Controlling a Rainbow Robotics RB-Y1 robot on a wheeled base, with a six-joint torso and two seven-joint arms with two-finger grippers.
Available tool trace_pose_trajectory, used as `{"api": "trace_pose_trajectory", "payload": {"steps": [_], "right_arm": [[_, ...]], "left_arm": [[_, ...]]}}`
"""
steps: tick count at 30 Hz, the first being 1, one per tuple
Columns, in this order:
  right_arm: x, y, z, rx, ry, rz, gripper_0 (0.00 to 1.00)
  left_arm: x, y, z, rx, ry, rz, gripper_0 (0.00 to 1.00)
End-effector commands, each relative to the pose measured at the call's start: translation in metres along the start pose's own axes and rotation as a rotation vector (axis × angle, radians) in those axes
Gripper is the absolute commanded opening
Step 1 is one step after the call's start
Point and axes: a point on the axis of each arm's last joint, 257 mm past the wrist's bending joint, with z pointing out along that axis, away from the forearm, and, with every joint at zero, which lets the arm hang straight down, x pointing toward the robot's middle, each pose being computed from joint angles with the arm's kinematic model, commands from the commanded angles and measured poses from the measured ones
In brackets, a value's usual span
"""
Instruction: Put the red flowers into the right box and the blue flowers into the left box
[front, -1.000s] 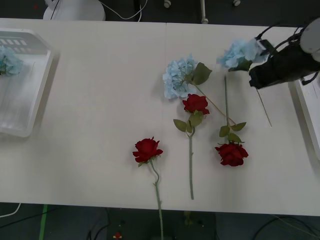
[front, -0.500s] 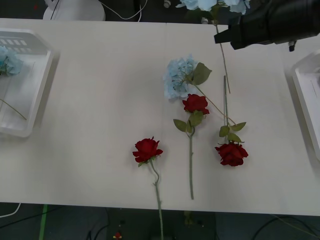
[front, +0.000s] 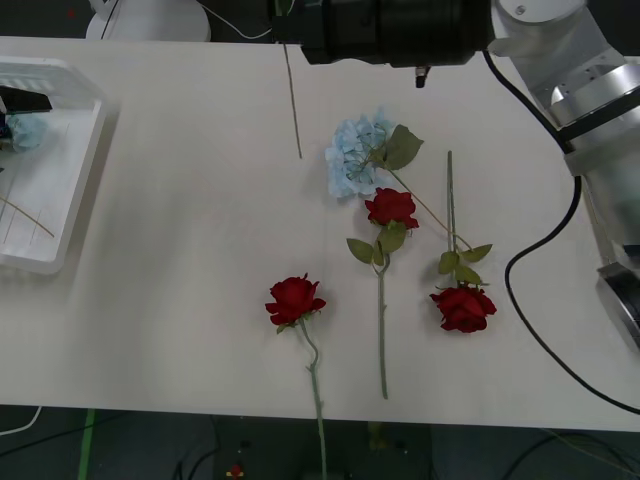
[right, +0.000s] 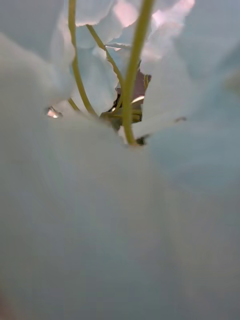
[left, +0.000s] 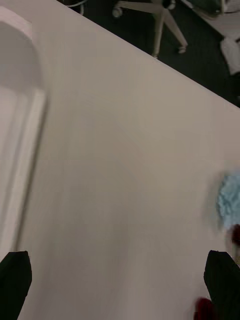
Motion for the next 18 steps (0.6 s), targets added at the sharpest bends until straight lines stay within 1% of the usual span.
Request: {"api": "trace_pose_trajectory", "payload": {"steps": [1,3,4,6,10,12,15,18], "right_arm": [[-0.039,0.054,0.028,-0.065,-0.060,-0.113,0.00],[-0.042,0.065,0.036,-0.081,-0.070,-0.118,0.00],[-0.043,0.067,0.038,-0.083,-0.070,-0.120,0.00],[-0.043,0.076,0.044,-0.098,-0.077,-0.119,0.00],[-0.042,0.094,0.055,-0.136,-0.086,-0.108,0.00],[-0.040,0.105,0.061,-0.157,-0.088,-0.104,0.00],[-0.040,0.113,0.065,-0.173,-0.095,-0.100,0.00],[-0.040,0.119,0.068,-0.184,-0.097,-0.102,0.00]], "left_arm": [[0.027,-0.008,-0.018,0.129,-0.018,0.130,1.00],[0.040,-0.030,-0.014,0.238,-0.058,0.215,1.00],[0.044,-0.035,-0.012,0.261,-0.068,0.238,1.00],[0.059,-0.055,-0.006,0.336,-0.107,0.345,1.00],[0.081,-0.086,0.002,0.422,-0.162,0.457,1.00],[0.095,-0.111,0.005,0.468,-0.211,0.521,1.00],[0.115,-0.142,0.009,0.521,-0.263,0.564,1.00],[0.133,-0.178,0.011,0.591,-0.323,0.545,1.00]]}}
